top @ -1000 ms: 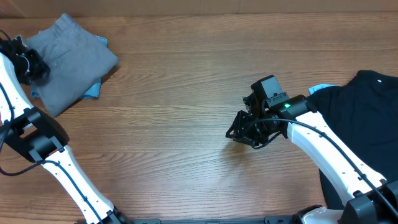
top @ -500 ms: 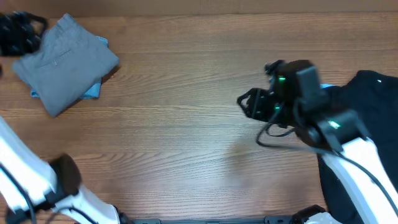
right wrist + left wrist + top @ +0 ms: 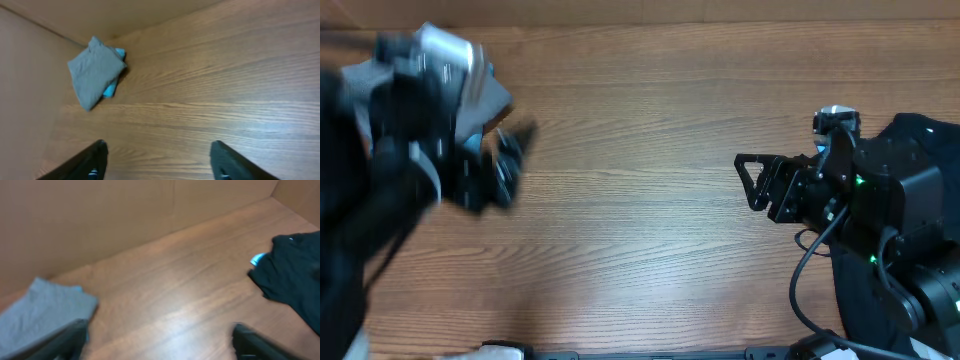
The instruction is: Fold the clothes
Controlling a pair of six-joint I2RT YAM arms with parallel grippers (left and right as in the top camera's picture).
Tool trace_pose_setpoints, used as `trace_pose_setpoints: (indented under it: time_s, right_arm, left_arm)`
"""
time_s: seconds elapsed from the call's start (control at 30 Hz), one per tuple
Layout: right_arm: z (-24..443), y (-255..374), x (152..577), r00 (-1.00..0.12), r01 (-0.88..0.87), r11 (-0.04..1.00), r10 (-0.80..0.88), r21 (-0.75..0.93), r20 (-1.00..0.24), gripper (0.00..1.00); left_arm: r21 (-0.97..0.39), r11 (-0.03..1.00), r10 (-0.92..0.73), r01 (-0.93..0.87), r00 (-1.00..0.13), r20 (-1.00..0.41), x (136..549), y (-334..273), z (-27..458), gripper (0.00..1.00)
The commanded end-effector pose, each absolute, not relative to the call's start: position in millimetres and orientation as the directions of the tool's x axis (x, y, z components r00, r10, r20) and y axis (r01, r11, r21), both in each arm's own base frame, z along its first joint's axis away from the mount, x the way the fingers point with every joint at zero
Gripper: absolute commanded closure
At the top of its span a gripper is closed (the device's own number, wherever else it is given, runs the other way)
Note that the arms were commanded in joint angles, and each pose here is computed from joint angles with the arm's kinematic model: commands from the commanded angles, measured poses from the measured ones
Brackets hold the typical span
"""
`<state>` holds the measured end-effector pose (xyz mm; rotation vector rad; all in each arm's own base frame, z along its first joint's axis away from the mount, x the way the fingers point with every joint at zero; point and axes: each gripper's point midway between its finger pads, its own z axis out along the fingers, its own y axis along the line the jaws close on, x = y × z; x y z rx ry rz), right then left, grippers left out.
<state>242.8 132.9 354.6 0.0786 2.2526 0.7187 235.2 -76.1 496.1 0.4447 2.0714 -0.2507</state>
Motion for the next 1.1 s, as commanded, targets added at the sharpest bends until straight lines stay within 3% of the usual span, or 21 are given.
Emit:
trace_pose_setpoints:
  time_s: [0.0, 0.17, 0.9, 1.07]
  right_arm:
    - [365.7, 127.6, 240.4, -0.681, -0.176, 0.846, 0.264, 0.503, -0.683, 0.23]
    - [365.1, 129.1, 244.2, -0.682, -0.175, 0.847, 0.264, 0.503, -0.682, 0.0]
    - [342.0, 129.0, 240.3, -0.75, -0.13, 0.863, 0.236, 0.488, -0.618, 0.0]
    - [346.4, 120.7, 249.0, -0.712, -0.105, 0.882, 0.256, 0.459, -0.654, 0.0]
  left_arm:
    - [-0.016, 0.958, 0.142, 0.286, -0.523, -0.841, 211.8, -57.9, 483.5, 0.0]
    - [-0.027, 0.964, 0.142, 0.264, -0.598, -0.789, 201.3, -53.3, 454.2, 0.0]
    - [-0.047, 0.963, 0.172, 0.264, -0.741, -0.649, 246.0, -64.1, 406.6, 0.0]
    - [-0.049, 0.964, 0.176, 0.262, -0.762, -0.624, 255.2, -66.0, 398.9, 0.0]
